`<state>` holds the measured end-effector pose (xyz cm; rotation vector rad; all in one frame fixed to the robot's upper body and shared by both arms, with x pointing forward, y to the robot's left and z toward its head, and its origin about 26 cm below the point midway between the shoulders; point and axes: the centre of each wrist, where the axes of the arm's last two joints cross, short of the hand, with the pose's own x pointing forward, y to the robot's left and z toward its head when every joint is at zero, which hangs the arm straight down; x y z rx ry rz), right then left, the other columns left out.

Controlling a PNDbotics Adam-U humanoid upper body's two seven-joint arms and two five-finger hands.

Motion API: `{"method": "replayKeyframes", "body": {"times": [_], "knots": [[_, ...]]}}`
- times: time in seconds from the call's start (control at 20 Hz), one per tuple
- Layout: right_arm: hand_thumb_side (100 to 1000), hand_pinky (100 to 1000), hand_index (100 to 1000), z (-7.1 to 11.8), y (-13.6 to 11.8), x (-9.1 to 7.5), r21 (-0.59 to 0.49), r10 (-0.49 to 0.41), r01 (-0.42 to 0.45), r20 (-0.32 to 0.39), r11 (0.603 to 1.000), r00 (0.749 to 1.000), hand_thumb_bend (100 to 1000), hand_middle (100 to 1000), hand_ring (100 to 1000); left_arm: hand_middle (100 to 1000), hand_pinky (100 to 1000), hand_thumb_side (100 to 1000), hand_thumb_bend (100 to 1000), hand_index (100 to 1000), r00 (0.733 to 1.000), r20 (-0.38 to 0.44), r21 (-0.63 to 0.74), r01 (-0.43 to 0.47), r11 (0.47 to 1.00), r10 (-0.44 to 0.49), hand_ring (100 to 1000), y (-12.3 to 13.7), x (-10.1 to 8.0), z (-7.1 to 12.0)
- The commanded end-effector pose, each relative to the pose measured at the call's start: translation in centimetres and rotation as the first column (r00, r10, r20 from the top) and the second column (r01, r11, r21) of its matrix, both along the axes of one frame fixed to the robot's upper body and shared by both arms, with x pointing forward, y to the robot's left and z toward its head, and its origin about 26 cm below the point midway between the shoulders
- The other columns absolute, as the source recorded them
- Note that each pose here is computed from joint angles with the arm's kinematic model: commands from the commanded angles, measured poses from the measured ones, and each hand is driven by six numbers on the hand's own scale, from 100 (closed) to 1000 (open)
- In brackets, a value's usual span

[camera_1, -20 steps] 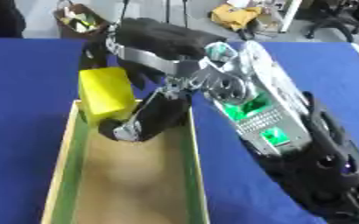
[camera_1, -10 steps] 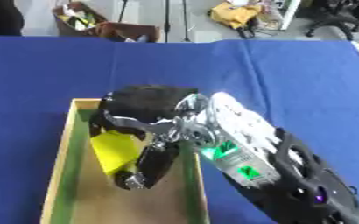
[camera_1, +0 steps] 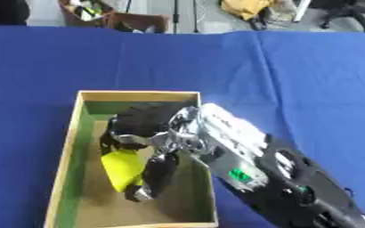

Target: Pick up objects on the table and place them in the box.

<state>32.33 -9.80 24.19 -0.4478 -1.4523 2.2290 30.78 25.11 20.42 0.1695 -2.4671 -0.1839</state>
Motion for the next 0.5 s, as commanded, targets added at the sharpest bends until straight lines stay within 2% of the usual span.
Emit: {"method": "replayKeyframes", "body": {"times": [0.05,0.15,0.2,0.25,0.4,0.5], "knots": [[159,658,748,-0.2,0.0,0.8,-0.023,0.052,-0.052,-0.006,0.998,0.999,100,649,723,494,227,701,100,620,0.999,0.032,0.011,0.002,1.000,-0.002,453,0.1,-0.2,0.8],[232,724,852,-0.2,-0.1,1.0,-0.037,0.079,-0.079,0.006,0.996,0.997,422,760,792,494,227,700,100,620,0.999,0.033,0.012,0.005,1.000,-0.005,453,0.1,-0.2,0.9],[217,746,887,-0.1,-0.2,1.2,-0.044,0.086,-0.085,0.017,0.995,0.996,586,795,814,495,227,700,100,620,0.999,0.032,0.012,0.006,1.000,-0.007,453,0.1,-0.2,0.8],[243,767,919,0.0,-0.3,1.3,-0.052,0.086,-0.084,0.033,0.995,0.996,703,826,835,495,227,701,100,620,0.999,0.031,0.012,0.007,1.000,-0.007,454,0.1,-0.2,0.8],[397,808,956,1.1,-0.7,1.1,-0.064,0.075,-0.068,0.111,0.996,0.991,812,869,869,495,227,700,100,620,1.000,0.029,0.012,0.009,1.000,-0.010,454,0.1,-0.2,0.8],[438,823,967,2.2,-1.0,0.7,-0.061,0.065,-0.055,0.175,0.997,0.982,838,887,879,495,227,699,100,620,1.000,0.027,0.012,0.010,1.000,-0.011,454,0.1,-0.2,0.8]]}}
